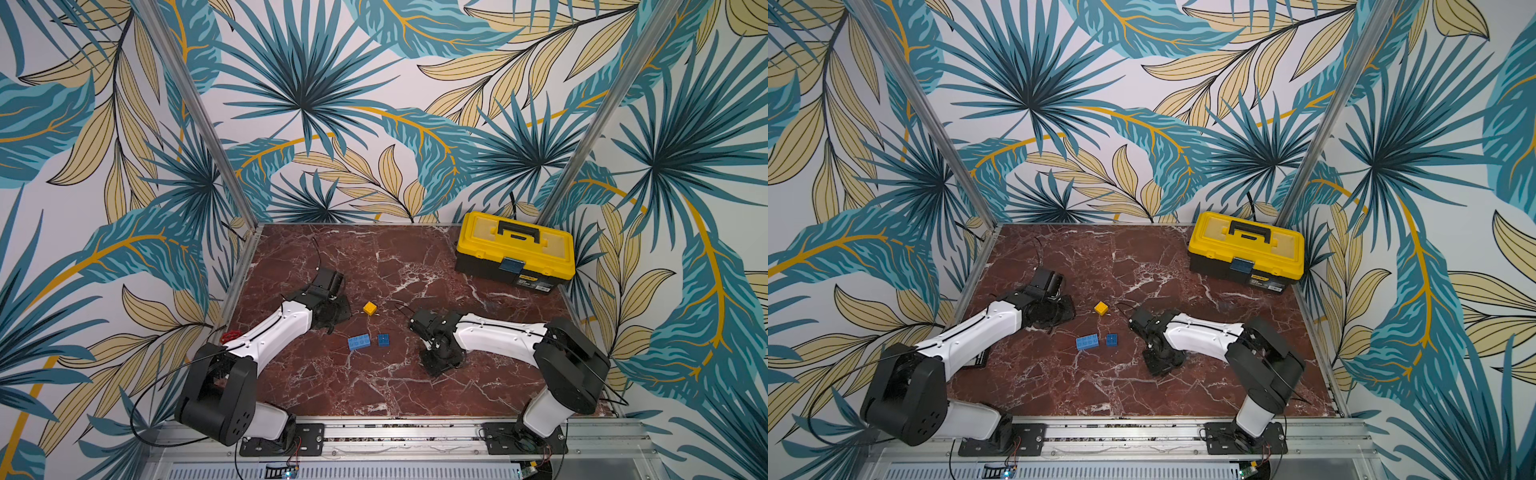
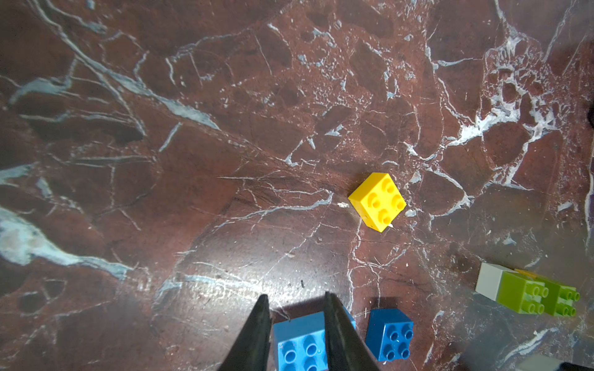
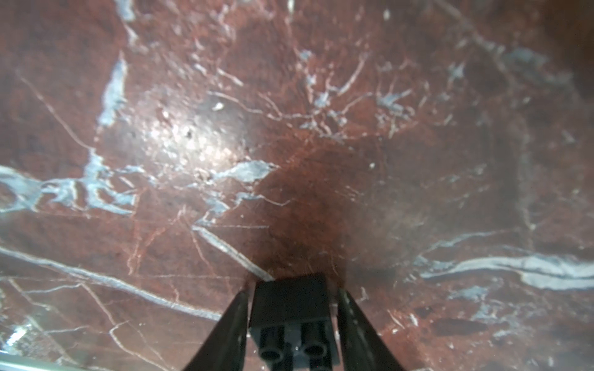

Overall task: Assemble the number 4 with lego
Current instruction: Pick up the lego brick from the center of the board.

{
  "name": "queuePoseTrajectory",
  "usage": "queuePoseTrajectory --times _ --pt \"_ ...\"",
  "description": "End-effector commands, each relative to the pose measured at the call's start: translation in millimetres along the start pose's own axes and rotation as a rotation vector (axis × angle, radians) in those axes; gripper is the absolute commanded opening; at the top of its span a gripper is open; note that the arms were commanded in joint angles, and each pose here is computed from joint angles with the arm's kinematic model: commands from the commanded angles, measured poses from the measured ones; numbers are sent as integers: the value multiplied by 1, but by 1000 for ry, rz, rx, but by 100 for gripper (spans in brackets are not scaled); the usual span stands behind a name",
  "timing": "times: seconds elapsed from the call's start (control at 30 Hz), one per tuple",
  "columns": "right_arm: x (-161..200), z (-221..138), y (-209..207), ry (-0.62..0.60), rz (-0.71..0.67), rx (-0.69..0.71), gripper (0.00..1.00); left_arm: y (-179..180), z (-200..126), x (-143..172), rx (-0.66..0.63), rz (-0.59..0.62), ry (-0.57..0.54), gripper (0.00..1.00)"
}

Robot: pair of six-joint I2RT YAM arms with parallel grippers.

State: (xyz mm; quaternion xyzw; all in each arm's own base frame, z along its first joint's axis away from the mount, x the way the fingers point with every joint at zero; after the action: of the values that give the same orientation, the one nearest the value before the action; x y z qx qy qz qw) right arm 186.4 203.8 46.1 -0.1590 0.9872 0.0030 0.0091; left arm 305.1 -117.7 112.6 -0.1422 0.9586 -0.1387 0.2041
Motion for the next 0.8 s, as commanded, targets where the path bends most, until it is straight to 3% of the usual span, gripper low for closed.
queuePoseTrajectory --times 0.0,0.17,0.27,0.5,0.77 --pt "1 -2 -3 -21 7 23 39 5 8 4 -4 -16 13 31" --pt "-3 -12 -5 -57 20 48 31 3 20 3 -5 -8 25 31" --pt "-10 -31 -5 -118 47 48 28 1 31 1 -2 2 42 24" --pt "-31 -91 -7 -258 175 47 27 -9 69 -2 8 17 117 8" --pt "-39 -112 -4 -300 251 26 26 -26 85 -4 86 5 159 6"
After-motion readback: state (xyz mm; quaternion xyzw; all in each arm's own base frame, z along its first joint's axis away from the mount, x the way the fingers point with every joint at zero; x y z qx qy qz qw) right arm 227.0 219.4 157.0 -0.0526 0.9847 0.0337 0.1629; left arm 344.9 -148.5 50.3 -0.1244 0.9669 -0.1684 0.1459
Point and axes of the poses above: each gripper's point midway between its finger pads, its own z axis out along the fingers, its own y axis along the line the jaws close on, x = y × z, the point moved 3 cm from there along -z, back along the fingers, and after that the axes turned 2 degrees about z, right-handed, at the moved point
